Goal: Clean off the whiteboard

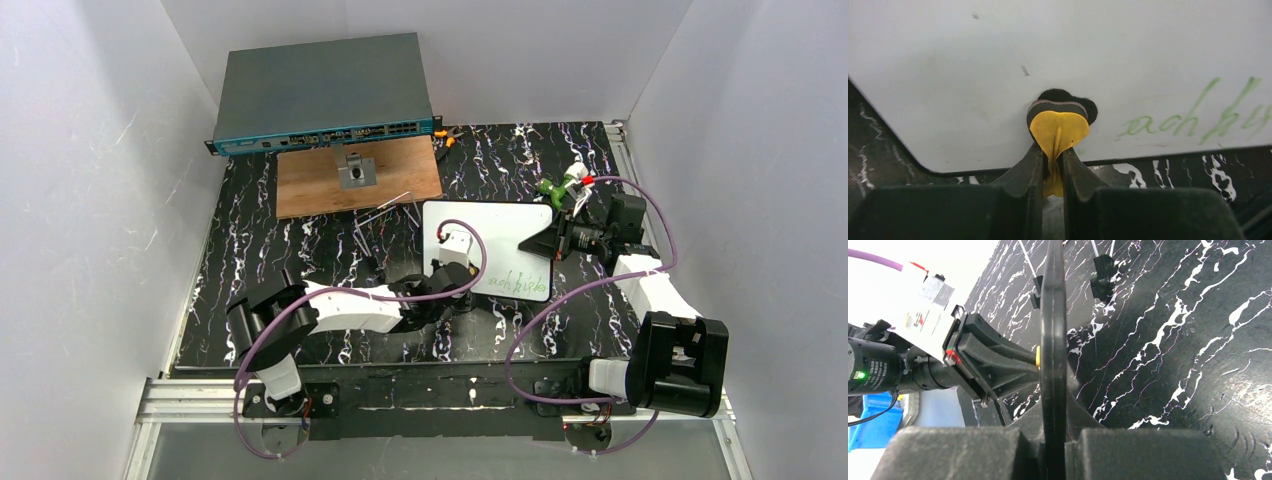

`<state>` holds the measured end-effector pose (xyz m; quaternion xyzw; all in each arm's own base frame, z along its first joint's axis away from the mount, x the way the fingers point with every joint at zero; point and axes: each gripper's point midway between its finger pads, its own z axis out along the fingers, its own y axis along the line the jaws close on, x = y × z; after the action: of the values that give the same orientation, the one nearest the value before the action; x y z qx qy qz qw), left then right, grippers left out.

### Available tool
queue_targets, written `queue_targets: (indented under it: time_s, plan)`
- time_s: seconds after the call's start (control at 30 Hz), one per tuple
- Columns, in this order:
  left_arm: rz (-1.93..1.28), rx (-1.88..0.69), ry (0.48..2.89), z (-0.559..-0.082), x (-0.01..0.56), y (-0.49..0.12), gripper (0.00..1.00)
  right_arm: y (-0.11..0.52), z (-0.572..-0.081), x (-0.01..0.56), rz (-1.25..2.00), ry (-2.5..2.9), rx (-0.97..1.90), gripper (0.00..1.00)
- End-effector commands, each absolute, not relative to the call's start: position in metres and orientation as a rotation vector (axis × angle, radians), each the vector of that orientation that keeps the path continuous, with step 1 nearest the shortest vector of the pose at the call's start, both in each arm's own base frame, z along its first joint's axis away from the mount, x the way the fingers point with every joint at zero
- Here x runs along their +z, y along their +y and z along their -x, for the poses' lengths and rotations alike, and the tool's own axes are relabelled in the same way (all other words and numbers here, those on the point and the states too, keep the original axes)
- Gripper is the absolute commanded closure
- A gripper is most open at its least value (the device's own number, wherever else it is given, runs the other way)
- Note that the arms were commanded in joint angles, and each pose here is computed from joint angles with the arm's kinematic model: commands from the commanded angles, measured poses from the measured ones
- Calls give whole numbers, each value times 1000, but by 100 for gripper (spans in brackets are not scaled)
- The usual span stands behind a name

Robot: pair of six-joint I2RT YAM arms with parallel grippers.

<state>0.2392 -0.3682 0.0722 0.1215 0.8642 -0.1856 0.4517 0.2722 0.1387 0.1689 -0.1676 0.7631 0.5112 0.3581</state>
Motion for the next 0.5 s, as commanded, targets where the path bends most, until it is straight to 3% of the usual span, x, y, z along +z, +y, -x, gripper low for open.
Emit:
queue_targets:
  time_s: [0.0, 0.2, 0.47]
  plan:
    - [-517, -693, 2111, -204, 73, -419, 100, 147, -266, 184, 502, 1922, 1355, 99]
    - [-539, -639, 2115, -203, 69, -419, 100, 147, -266, 184, 502, 1923, 1354, 99]
    - [-251, -325, 2240, -228, 29, -354, 100, 146, -265, 185, 504, 1919, 1352, 99]
